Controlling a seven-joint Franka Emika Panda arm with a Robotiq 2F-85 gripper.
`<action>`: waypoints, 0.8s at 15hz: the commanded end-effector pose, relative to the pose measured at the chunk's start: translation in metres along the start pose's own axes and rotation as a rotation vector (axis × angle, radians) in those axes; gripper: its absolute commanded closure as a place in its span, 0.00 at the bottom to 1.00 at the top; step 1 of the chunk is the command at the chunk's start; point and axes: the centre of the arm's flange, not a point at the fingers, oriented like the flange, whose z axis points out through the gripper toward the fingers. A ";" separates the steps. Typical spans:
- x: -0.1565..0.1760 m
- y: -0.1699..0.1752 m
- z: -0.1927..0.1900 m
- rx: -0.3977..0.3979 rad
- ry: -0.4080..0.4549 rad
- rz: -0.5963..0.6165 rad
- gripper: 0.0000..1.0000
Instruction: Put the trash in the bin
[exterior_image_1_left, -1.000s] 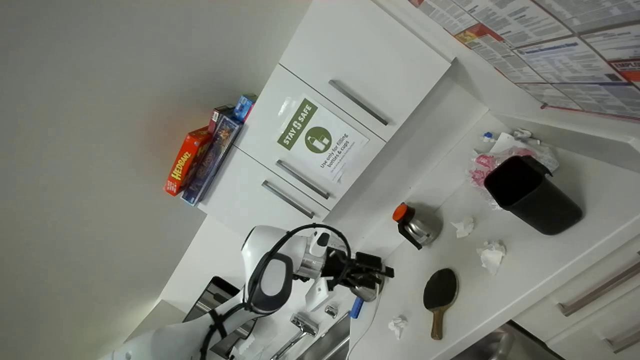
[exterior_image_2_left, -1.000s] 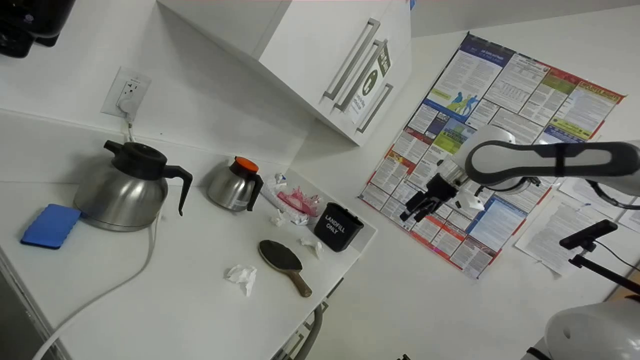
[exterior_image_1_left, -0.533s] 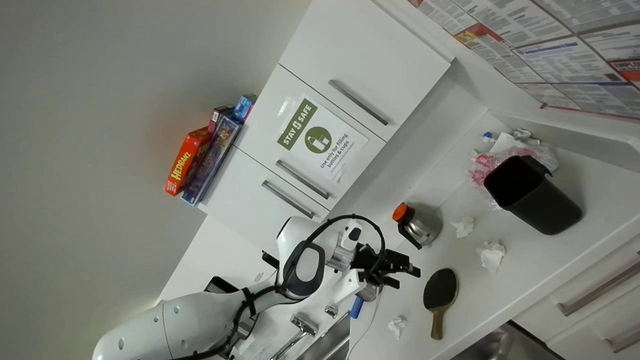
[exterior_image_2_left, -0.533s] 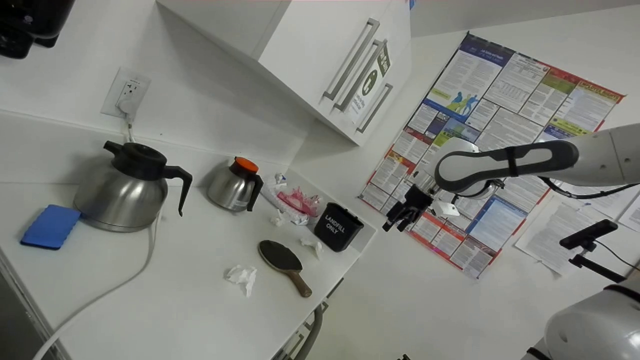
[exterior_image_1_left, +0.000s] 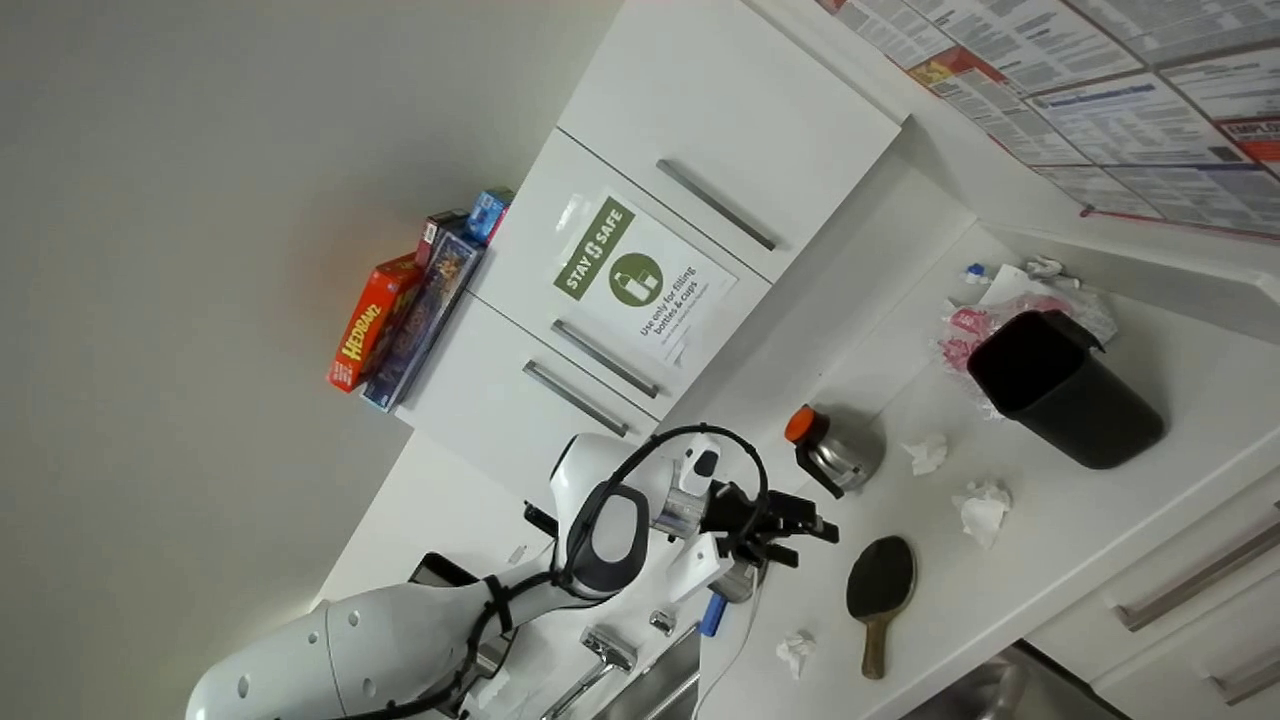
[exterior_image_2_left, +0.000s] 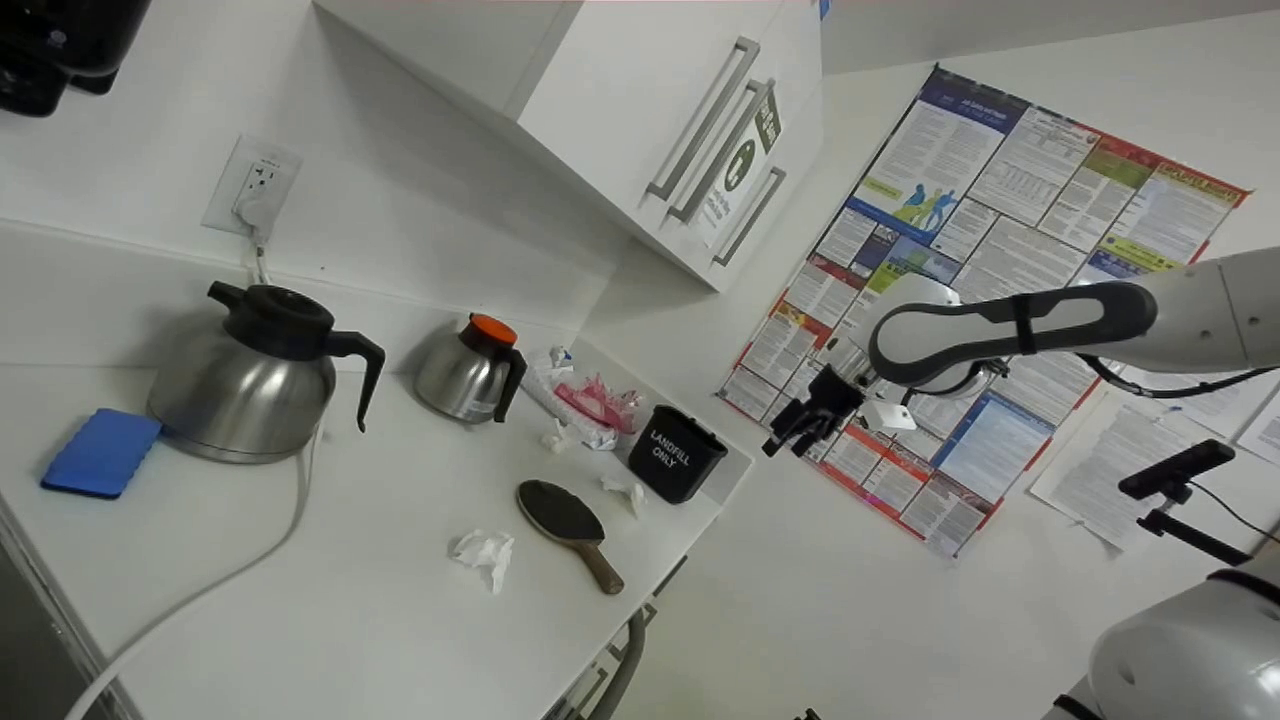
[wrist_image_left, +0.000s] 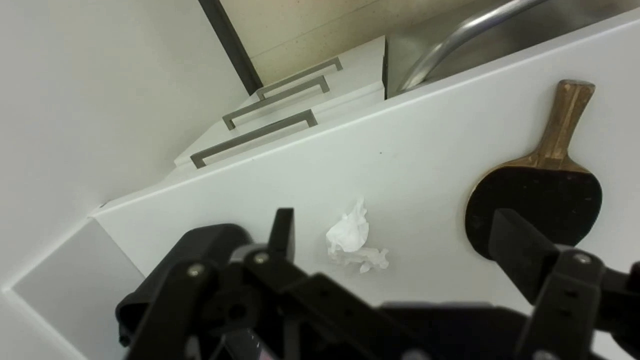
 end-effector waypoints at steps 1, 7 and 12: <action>0.027 0.006 0.022 -0.038 0.059 -0.004 0.00; 0.070 0.008 0.083 -0.050 0.105 -0.047 0.00; 0.108 0.012 0.130 -0.037 0.067 -0.062 0.00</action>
